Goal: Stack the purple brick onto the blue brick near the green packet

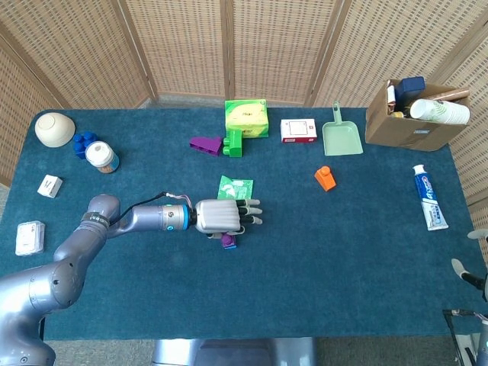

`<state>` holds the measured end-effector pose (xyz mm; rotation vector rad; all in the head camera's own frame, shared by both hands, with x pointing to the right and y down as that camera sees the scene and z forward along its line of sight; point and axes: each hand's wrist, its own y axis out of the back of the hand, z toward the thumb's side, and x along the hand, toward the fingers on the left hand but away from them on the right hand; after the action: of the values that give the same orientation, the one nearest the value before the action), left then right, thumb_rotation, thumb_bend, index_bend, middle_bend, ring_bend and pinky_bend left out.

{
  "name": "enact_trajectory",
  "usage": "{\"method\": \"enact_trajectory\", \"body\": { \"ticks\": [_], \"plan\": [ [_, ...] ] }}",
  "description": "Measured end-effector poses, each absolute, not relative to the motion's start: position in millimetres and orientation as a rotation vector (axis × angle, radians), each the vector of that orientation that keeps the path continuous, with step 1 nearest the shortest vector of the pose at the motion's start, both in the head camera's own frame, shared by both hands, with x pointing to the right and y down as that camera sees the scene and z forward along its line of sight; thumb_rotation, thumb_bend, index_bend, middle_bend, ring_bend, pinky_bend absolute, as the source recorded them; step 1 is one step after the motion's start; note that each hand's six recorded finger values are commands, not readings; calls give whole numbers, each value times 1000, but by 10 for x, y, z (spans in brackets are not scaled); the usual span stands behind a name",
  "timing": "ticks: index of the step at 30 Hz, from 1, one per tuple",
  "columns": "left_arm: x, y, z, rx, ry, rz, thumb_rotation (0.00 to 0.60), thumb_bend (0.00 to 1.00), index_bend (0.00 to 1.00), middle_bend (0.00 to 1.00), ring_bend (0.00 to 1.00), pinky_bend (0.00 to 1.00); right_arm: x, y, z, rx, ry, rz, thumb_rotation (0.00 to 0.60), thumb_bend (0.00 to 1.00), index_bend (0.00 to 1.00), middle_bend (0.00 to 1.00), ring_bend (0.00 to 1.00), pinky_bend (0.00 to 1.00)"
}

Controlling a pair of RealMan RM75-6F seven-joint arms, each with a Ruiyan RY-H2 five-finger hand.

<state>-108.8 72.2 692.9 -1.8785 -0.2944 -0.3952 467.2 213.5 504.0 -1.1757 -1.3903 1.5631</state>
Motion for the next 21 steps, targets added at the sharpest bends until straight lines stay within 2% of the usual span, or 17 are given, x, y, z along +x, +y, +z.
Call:
{"method": "enact_trajectory", "body": {
  "ticks": [11, 21],
  "plan": [
    [-1070, 678, 6933, -1873, -270, -423, 600, 414, 445, 96, 0, 0, 4679, 2144, 5044, -1181, -1393, 1564, 600, 54, 428, 202, 0, 27],
    [-1059, 704, 6924, -1883, -268, -419, 600, 413, 445, 90, 0, 0, 4692, 2156, 5024, -1175, -1397, 1564, 600, 54, 428, 202, 0, 27]
  ]
}}
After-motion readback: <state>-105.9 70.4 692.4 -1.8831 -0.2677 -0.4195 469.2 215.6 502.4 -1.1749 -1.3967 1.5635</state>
